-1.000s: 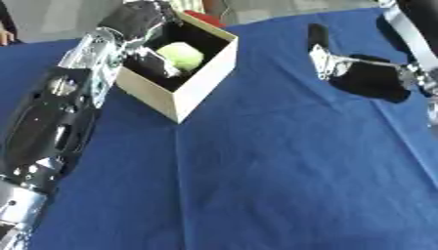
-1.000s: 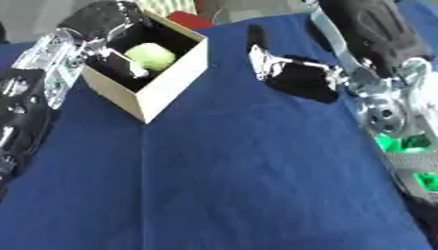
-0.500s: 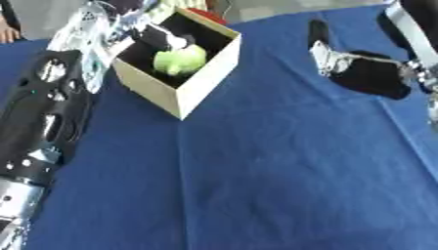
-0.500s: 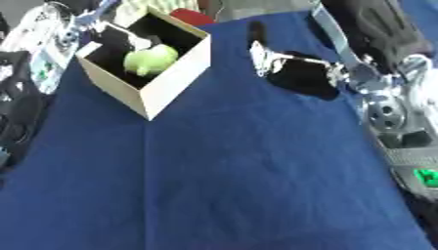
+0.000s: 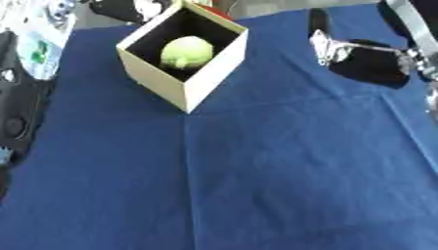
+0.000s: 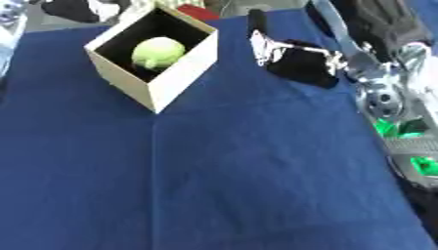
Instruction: Pick up objects on the table and place them in the box.
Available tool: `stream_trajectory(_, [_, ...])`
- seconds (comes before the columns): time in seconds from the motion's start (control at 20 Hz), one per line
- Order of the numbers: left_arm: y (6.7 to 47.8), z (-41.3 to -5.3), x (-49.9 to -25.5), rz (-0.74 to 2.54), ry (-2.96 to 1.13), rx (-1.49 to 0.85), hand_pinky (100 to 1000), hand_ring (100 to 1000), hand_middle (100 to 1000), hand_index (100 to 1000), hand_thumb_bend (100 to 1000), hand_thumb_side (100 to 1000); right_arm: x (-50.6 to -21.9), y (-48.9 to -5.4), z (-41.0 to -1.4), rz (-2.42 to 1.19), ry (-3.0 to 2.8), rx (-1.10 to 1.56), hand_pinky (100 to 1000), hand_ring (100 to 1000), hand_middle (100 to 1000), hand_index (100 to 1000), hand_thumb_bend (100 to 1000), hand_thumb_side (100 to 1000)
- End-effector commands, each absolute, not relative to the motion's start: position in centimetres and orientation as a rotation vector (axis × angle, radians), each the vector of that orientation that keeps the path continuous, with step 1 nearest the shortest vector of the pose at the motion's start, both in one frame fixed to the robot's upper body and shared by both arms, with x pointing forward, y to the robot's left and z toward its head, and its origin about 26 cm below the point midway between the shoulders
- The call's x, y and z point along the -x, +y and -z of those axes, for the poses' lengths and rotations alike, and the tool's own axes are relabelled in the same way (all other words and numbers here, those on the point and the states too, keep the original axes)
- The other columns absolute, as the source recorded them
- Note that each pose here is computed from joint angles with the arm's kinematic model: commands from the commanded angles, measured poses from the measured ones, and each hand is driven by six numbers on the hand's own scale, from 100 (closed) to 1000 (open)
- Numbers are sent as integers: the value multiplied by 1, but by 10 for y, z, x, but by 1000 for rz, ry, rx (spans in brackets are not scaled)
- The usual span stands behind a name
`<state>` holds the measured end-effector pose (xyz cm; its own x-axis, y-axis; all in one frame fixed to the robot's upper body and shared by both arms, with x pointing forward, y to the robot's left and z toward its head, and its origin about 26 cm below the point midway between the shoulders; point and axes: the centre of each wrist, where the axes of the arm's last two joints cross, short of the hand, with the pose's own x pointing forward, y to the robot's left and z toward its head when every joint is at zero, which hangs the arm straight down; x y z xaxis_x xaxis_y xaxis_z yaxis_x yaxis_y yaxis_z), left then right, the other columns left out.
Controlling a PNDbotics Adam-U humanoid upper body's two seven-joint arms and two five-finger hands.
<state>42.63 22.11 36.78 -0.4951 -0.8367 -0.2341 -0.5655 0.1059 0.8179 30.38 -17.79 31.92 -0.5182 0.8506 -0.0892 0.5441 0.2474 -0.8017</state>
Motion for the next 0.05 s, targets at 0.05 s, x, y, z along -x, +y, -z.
stream_trajectory(0.05, [240, -385, -401, 1300, -2175, -1426, 541, 720, 685, 766, 414, 397, -300, -184, -328, -1158, -2168, 1336, 928, 815, 800, 844, 100, 451])
